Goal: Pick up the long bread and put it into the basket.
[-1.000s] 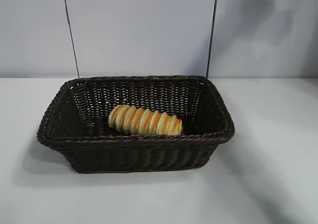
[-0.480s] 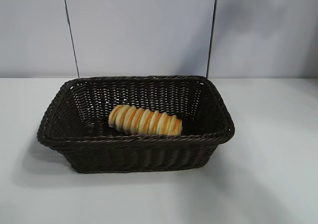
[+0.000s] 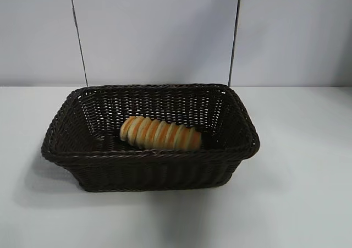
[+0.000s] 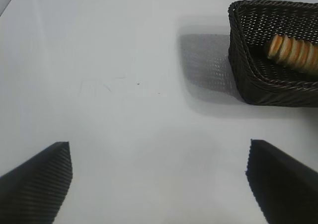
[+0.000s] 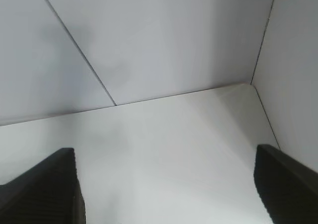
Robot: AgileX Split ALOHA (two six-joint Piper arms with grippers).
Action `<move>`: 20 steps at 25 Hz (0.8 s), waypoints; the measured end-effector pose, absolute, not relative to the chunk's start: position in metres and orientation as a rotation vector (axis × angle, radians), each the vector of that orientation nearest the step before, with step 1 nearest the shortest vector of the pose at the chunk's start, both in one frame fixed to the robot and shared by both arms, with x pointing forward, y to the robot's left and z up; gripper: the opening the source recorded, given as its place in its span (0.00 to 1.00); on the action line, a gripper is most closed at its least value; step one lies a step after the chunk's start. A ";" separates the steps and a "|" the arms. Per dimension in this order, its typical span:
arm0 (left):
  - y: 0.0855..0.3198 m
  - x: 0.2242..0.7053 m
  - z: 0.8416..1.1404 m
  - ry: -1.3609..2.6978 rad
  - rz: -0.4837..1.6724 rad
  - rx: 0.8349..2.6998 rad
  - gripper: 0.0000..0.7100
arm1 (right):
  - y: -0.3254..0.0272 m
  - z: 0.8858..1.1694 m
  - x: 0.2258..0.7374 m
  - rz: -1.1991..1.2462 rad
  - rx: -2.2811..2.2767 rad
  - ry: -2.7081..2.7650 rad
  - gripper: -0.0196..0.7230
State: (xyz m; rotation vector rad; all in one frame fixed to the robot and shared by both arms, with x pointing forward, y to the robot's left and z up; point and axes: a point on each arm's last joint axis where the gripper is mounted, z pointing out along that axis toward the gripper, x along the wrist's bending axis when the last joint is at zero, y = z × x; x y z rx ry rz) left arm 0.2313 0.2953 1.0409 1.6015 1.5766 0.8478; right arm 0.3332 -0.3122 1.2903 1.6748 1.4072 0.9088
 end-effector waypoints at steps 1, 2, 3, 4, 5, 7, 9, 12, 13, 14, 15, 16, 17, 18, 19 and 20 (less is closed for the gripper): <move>0.295 0.231 1.041 1.577 0.848 1.601 0.96 | -0.310 1.286 0.325 0.903 1.672 1.403 0.96; 0.295 0.231 1.041 1.577 0.848 1.601 0.96 | -0.308 1.283 0.314 0.898 1.661 1.392 0.96; 0.295 0.231 1.041 1.577 0.848 1.601 0.96 | -0.305 1.279 0.303 0.898 1.648 1.378 0.96; 0.295 0.231 1.041 1.577 0.848 1.601 0.96 | -0.303 1.277 0.292 0.899 1.632 1.358 0.96; 0.295 0.231 1.041 1.577 0.848 1.601 0.96 | -0.302 1.273 0.285 0.897 1.624 1.340 0.96; 0.295 0.231 1.041 1.577 0.848 1.601 0.96 | -0.297 1.265 0.266 0.921 1.591 1.281 0.96; 0.295 0.231 1.041 1.577 0.848 1.601 0.96 | -0.295 1.254 0.253 0.944 1.551 1.229 0.96; 0.295 0.231 1.041 1.577 0.848 1.601 0.96 | -0.290 1.236 0.238 0.993 1.534 1.168 0.96; 0.295 0.231 1.041 1.577 0.848 1.601 0.96 | -0.290 1.228 0.235 1.003 1.542 1.171 0.96; 0.295 0.231 1.041 1.577 0.848 1.601 0.96 | -0.289 1.221 0.232 1.012 1.548 1.178 0.96; 0.295 0.231 1.041 1.577 0.848 1.601 0.96 | -0.289 1.212 0.233 1.014 1.563 1.200 0.96; 0.295 0.231 1.041 1.577 0.848 1.601 0.96 | -0.289 1.202 0.232 1.010 1.574 1.224 0.96; 0.295 0.231 1.041 1.577 0.848 1.601 0.96 | -0.290 1.193 0.232 1.002 1.586 1.247 0.96; 0.295 0.231 1.041 1.577 0.848 1.601 0.96 | -0.290 1.184 0.230 0.990 1.594 1.265 0.96; 0.295 0.231 1.041 1.577 0.848 1.601 0.96 | -0.291 1.174 0.230 0.972 1.610 1.287 0.96; 0.295 0.231 1.041 1.577 0.848 1.601 0.96 | -0.292 1.165 0.229 0.961 1.617 1.302 0.96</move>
